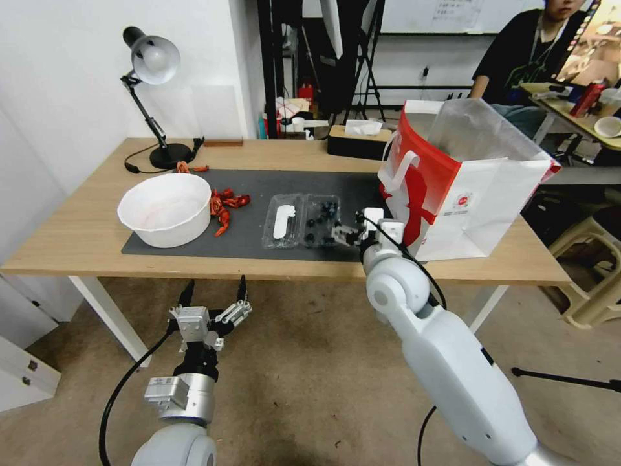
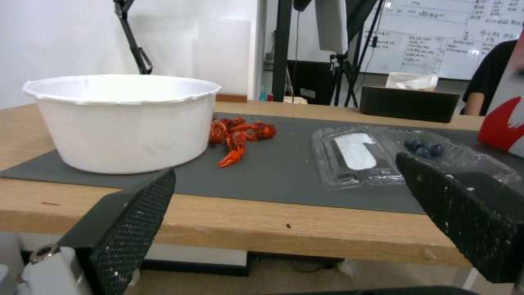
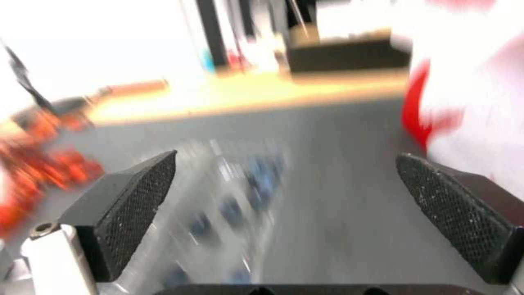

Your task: Close the takeout container lid, then place the container into the takeout bag.

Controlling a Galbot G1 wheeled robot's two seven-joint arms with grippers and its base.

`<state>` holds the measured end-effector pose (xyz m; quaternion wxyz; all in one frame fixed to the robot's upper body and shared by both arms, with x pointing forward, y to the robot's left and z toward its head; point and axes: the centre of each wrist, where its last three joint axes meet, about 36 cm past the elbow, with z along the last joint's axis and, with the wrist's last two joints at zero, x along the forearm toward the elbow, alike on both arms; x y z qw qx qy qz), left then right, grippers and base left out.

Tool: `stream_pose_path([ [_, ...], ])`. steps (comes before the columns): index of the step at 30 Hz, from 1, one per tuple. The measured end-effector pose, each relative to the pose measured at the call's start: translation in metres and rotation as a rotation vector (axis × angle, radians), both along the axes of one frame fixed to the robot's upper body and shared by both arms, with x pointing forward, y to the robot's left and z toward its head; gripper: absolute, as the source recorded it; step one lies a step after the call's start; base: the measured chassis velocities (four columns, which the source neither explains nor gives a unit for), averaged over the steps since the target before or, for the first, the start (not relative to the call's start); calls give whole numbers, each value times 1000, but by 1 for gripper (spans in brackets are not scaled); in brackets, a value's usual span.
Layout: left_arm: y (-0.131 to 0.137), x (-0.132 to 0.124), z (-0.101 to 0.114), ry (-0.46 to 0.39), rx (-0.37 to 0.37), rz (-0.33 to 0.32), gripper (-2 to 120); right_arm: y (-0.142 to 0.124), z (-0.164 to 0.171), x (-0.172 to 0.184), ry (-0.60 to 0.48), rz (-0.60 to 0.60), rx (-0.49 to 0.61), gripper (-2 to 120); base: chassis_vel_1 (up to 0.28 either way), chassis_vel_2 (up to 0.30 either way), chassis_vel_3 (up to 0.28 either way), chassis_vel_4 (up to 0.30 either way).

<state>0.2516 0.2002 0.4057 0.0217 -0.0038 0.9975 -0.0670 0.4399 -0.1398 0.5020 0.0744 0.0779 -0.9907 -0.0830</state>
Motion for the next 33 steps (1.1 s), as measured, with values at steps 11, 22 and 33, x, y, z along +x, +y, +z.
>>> stream_pose_path([
  [11,0,-1,1,2,-12,9,100,-49,1,-125,-337,40,-113,100,0,0,0,0],
  [22,0,-2,3,1,-27,16,100,-47,-32,-199,-355,-67,-211,100,0,0,0,0],
  [33,-2,-6,4,-3,-35,16,100,-33,-67,-224,-267,-79,-209,100,0,0,0,0],
])
